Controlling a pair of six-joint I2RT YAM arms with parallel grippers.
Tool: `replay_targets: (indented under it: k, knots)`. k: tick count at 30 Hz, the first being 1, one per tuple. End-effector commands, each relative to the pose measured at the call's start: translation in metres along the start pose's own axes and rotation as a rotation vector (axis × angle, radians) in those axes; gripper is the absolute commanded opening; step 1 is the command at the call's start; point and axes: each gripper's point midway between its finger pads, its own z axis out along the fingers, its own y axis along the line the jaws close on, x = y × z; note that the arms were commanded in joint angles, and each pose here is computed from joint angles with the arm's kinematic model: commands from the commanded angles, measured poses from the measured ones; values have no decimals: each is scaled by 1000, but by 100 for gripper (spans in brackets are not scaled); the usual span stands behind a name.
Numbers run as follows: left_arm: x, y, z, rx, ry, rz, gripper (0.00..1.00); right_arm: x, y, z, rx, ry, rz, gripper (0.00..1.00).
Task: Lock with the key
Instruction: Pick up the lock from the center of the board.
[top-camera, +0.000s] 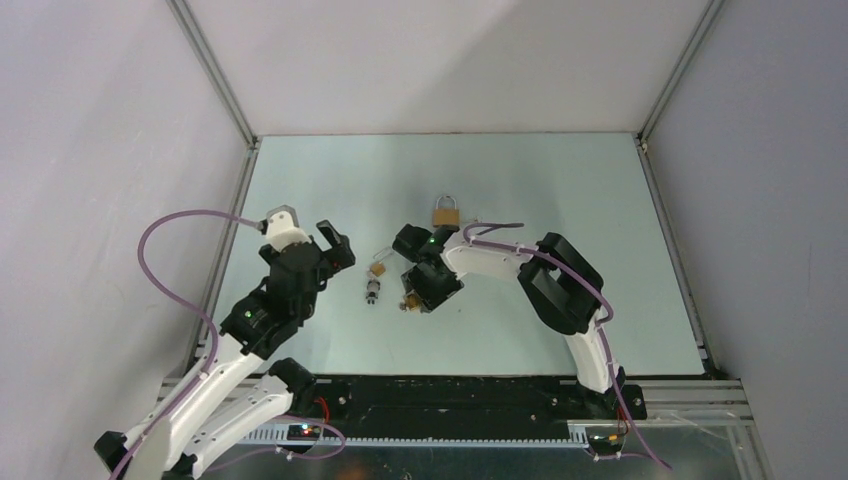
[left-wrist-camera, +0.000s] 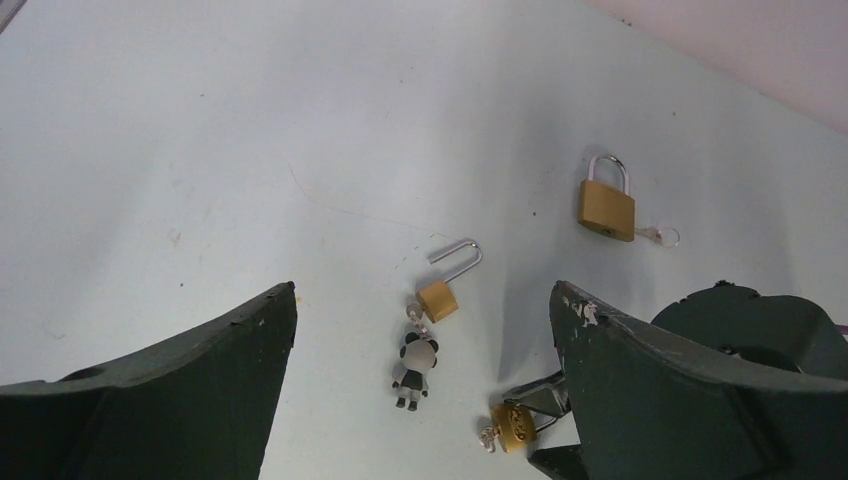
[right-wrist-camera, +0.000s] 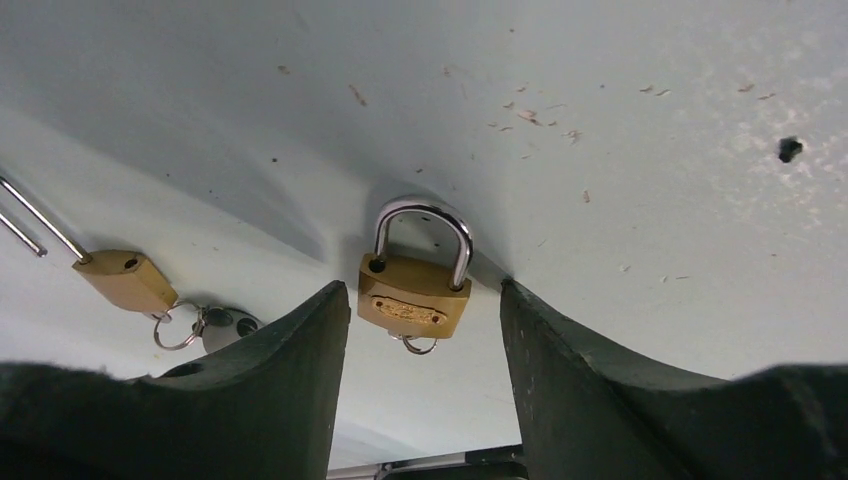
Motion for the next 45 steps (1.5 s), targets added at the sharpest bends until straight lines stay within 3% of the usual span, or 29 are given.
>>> replay_targets:
  k: [1,4,7,9,12,20,27,39,43,45]
  knots:
    - [-3,11,0,-40,-30,10,100,-6,-12,4,59,-75,42,59]
    - [-2,11,0,-33,-25,9,100,-6,-11,3,50,-88,46,51]
    - [1,10,-1,-21,-16,6,100,-4,-7,3,26,-85,40,36]
    - [2,11,-1,-18,-12,8,100,-4,-4,2,9,-87,37,32]
    - [4,12,-3,-15,-8,11,100,-6,-1,0,-6,-100,39,33]
    - [-2,23,-9,-36,-37,22,100,-6,-1,2,10,-110,4,54]
    - [-27,33,-21,-70,-113,10,100,2,-1,9,49,-124,-60,61]
    - [-46,46,-41,-74,-184,-43,100,1,-12,15,154,-155,-23,58]
    - [-51,48,-47,-62,-199,-54,100,1,-10,16,190,-154,-14,53]
    - [-52,50,-50,-57,-203,-58,100,0,-7,15,191,-157,-9,45]
